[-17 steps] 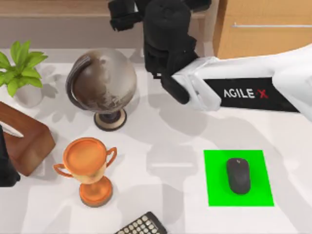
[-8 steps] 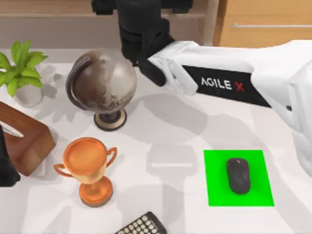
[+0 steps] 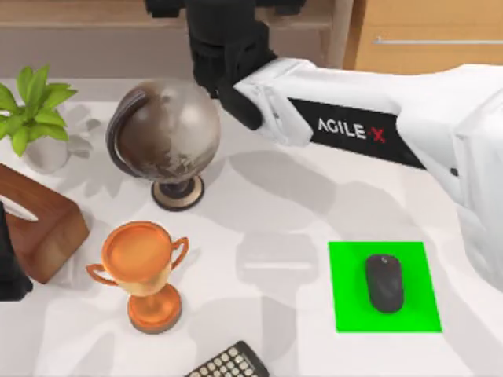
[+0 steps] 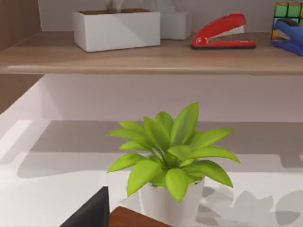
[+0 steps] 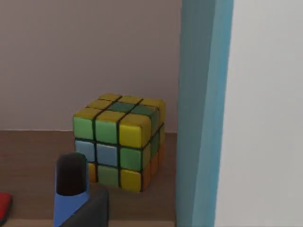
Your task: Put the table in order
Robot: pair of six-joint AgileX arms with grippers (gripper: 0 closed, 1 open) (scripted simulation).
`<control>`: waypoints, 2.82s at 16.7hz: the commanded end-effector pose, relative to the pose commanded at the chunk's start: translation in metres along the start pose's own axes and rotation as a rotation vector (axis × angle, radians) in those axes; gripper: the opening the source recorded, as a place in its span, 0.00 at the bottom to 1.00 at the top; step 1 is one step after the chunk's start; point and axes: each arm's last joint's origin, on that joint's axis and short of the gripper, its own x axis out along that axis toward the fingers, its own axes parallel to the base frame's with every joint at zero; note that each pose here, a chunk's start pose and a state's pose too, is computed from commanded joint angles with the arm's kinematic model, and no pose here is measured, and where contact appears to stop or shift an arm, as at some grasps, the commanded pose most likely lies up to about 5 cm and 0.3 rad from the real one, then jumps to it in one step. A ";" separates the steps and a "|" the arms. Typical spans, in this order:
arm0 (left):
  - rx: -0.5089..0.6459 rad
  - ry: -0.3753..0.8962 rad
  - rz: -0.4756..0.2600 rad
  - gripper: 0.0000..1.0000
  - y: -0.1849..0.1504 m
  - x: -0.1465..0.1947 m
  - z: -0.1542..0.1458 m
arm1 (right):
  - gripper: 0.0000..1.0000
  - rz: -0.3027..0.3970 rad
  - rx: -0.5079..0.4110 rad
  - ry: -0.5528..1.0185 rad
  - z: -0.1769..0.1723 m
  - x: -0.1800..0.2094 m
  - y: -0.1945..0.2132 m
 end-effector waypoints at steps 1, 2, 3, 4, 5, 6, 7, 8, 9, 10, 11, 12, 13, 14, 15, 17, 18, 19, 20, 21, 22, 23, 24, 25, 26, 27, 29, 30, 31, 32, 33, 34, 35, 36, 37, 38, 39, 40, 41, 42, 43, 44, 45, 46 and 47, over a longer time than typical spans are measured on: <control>0.000 0.000 0.000 1.00 0.000 0.000 0.000 | 1.00 0.000 0.000 0.000 0.000 0.003 0.000; 0.000 0.000 0.000 1.00 0.000 0.000 0.000 | 1.00 0.000 -0.001 0.001 0.000 0.005 0.000; 0.000 0.000 0.000 1.00 0.000 0.000 0.000 | 1.00 0.000 -0.001 0.001 0.000 0.005 0.000; 0.000 0.000 0.000 1.00 0.000 0.000 0.000 | 1.00 0.000 -0.001 0.001 0.000 0.005 0.000; 0.000 0.000 0.000 1.00 0.000 0.000 0.000 | 1.00 0.000 -0.001 0.001 0.000 0.005 0.000; 0.000 0.000 0.000 1.00 0.000 0.000 0.000 | 0.92 0.000 -0.001 0.001 0.000 0.005 0.000; 0.000 0.000 0.000 1.00 0.000 0.000 0.000 | 0.85 0.000 -0.001 0.001 0.000 0.005 0.000; 0.000 0.000 0.000 1.00 0.000 0.000 0.000 | 0.77 0.000 -0.001 0.001 0.000 0.005 0.000; 0.000 0.000 0.000 1.00 0.000 0.000 0.000 | 0.70 0.000 -0.001 0.001 0.000 0.005 0.000; 0.000 0.000 0.000 1.00 0.000 0.000 0.000 | 0.62 0.000 -0.001 0.001 0.000 0.005 0.000; 0.000 0.000 0.000 1.00 0.000 0.000 0.000 | 0.55 0.000 -0.001 0.001 0.000 0.005 0.000; 0.000 0.000 0.000 1.00 0.000 0.000 0.000 | 0.47 0.000 -0.001 0.001 0.000 0.005 0.000; 0.000 0.000 0.000 1.00 0.000 0.000 0.000 | 0.40 0.000 -0.001 0.001 0.000 0.005 0.000; 0.000 0.000 0.000 1.00 0.000 0.000 0.000 | 0.32 0.000 -0.001 0.001 0.000 0.005 0.000; 0.000 0.000 0.000 1.00 0.000 0.000 0.000 | 0.25 0.000 -0.001 0.001 0.000 0.005 0.000; 0.000 0.000 0.000 1.00 0.000 0.000 0.000 | 0.10 0.000 -0.001 0.001 0.000 0.005 0.000; 0.000 0.000 0.000 1.00 0.000 0.000 0.000 | 0.02 0.000 -0.001 0.001 0.000 0.005 0.000; 0.000 0.000 0.000 1.00 0.000 0.000 0.000 | 0.00 0.000 -0.001 0.001 0.000 0.005 0.000; 0.000 0.000 0.000 1.00 0.000 0.000 0.000 | 0.00 0.000 -0.001 0.001 0.000 0.005 0.000; 0.000 0.000 0.000 1.00 0.000 0.000 0.000 | 0.00 0.000 -0.001 0.001 0.000 0.005 0.000; 0.000 0.000 0.000 1.00 0.000 0.000 0.000 | 0.00 0.000 -0.001 0.001 0.000 0.005 0.000; 0.000 0.000 0.000 1.00 0.000 0.000 0.000 | 0.00 0.000 -0.001 0.001 0.000 0.005 0.000; 0.000 0.000 0.000 1.00 0.000 0.000 0.000 | 0.00 0.000 -0.001 0.001 0.000 0.005 0.000; 0.000 0.000 0.000 1.00 0.000 0.000 0.000 | 0.00 0.000 -0.001 0.001 0.000 0.005 0.000; 0.000 0.000 0.000 1.00 0.000 0.000 0.000 | 0.00 0.000 -0.001 0.001 0.000 0.005 0.000; 0.000 0.000 0.000 1.00 0.000 0.000 0.000 | 0.00 0.004 0.002 0.000 0.001 0.004 0.001; 0.000 0.000 0.000 1.00 0.000 0.000 0.000 | 0.00 0.004 0.000 0.001 0.002 0.001 0.002; 0.000 0.000 0.000 1.00 0.000 0.000 0.000 | 0.00 0.002 0.002 0.000 0.004 -0.003 0.001; 0.000 0.000 0.000 1.00 0.000 0.000 0.000 | 0.00 0.001 0.004 -0.002 0.007 -0.007 0.001; 0.000 0.000 0.000 1.00 0.000 0.000 0.000 | 0.00 0.001 0.005 -0.003 0.010 -0.013 0.000; 0.000 0.000 0.000 1.00 0.000 0.000 0.000 | 0.00 0.001 0.004 -0.003 0.012 -0.018 0.001; 0.000 0.000 0.000 1.00 0.000 0.000 0.000 | 0.00 0.002 0.003 -0.002 0.013 -0.024 0.001; 0.000 0.000 0.000 1.00 0.000 0.000 0.000 | 0.00 0.004 0.002 -0.001 0.014 -0.030 0.001; 0.000 0.000 0.000 1.00 0.000 0.000 0.000 | 0.00 0.004 0.001 0.000 0.015 -0.034 0.001; 0.000 0.000 0.000 1.00 0.000 0.000 0.000 | 0.00 0.004 0.002 0.000 0.016 -0.036 0.001; 0.000 0.000 0.000 1.00 0.000 0.000 0.000 | 0.00 0.004 0.002 0.000 0.016 -0.036 0.001; 0.000 0.000 0.000 1.00 0.000 0.000 0.000 | 0.00 0.004 0.002 0.000 0.016 -0.036 0.001; 0.000 0.000 0.000 1.00 0.000 0.000 0.000 | 0.00 0.001 0.001 0.002 0.015 -0.033 0.000; 0.000 0.000 0.000 1.00 0.000 0.000 0.000 | 0.00 0.001 0.001 0.002 0.015 -0.033 0.000; 0.000 0.000 0.000 1.00 0.000 0.000 0.000 | 0.00 0.004 0.005 0.002 0.016 -0.034 -0.001; 0.000 0.000 0.000 1.00 0.000 0.000 0.000 | 0.00 0.010 0.012 0.001 0.017 -0.035 -0.003; 0.000 0.000 0.000 1.00 0.000 0.000 0.000 | 0.00 0.023 0.025 0.001 0.020 -0.037 -0.006; 0.000 0.000 0.000 1.00 0.000 0.000 0.000 | 0.00 0.039 0.040 0.003 0.023 -0.040 -0.009; 0.000 0.000 0.000 1.00 0.000 0.000 0.000 | 0.00 0.059 0.057 0.006 0.026 -0.043 -0.014; 0.000 0.000 0.000 1.00 0.000 0.000 0.000 | 0.00 0.086 0.076 0.013 0.028 -0.048 -0.019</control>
